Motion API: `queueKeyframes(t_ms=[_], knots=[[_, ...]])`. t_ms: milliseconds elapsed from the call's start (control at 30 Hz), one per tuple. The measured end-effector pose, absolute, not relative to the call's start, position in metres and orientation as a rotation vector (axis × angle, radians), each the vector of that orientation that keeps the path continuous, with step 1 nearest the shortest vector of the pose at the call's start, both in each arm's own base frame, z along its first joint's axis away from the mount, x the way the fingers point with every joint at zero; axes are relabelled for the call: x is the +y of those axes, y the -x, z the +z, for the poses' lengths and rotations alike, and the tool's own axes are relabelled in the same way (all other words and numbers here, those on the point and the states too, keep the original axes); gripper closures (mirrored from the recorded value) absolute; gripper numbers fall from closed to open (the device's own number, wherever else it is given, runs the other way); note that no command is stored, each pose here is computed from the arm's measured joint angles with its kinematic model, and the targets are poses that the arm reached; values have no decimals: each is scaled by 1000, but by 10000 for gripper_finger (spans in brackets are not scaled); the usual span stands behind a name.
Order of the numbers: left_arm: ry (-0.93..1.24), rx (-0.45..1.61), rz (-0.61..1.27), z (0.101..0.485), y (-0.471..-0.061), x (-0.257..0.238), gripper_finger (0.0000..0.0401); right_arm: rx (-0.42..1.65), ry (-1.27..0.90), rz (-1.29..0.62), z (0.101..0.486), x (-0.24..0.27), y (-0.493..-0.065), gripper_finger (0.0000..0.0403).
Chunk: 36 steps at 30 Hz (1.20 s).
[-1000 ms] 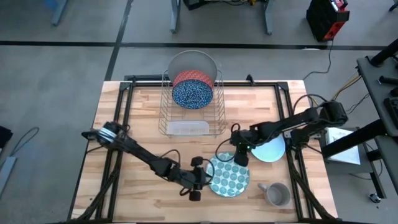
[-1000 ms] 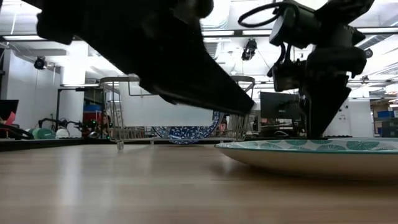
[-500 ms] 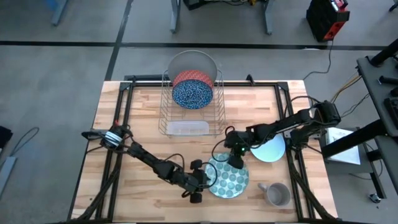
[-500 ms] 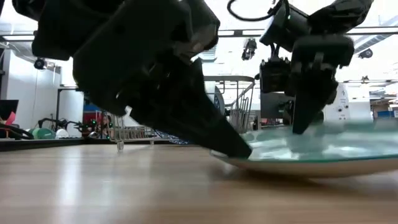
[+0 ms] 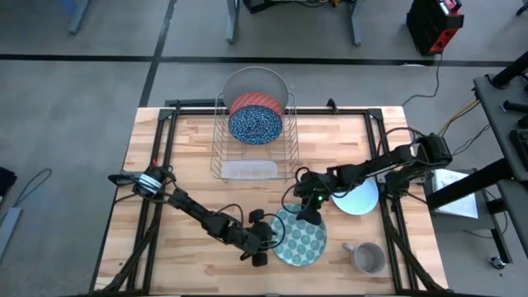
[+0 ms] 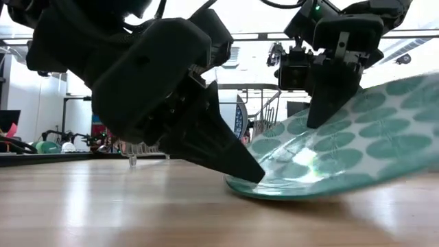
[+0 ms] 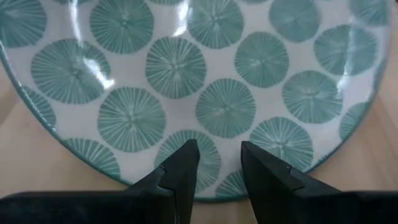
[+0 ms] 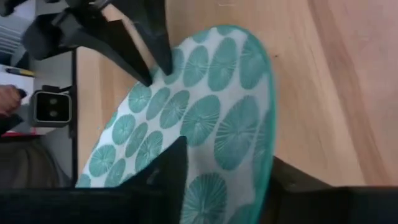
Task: Sort dishes
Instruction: Put the green plate into the dish rack
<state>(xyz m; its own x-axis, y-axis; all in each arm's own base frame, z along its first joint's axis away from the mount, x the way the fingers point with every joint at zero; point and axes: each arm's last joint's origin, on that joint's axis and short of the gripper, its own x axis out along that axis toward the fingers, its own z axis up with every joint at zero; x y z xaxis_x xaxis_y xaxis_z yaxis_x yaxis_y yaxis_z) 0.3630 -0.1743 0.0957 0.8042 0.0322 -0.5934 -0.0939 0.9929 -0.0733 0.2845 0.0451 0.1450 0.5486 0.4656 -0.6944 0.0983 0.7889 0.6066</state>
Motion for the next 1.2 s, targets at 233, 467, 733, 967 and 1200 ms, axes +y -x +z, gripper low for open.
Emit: queueKeyframes(t_ms=[233, 467, 733, 967, 1200], knots=[[45, 586, 21, 123, -360, -176, 284, 958, -600, 237, 154, 45, -281, 388], [-74, 594, 16, 178, -338, -172, 284, 893, -496, 268, 203, 39, -253, 400], [-296, 546, 102, 242, -300, -147, 284, 488, -345, 63, 305, -3, -222, 401], [-401, 470, 240, 271, -261, -108, 284, 255, -115, -239, 355, -51, -228, 402], [-357, 373, 428, 279, -226, -74, 284, 230, 44, -276, 364, -100, -263, 402]])
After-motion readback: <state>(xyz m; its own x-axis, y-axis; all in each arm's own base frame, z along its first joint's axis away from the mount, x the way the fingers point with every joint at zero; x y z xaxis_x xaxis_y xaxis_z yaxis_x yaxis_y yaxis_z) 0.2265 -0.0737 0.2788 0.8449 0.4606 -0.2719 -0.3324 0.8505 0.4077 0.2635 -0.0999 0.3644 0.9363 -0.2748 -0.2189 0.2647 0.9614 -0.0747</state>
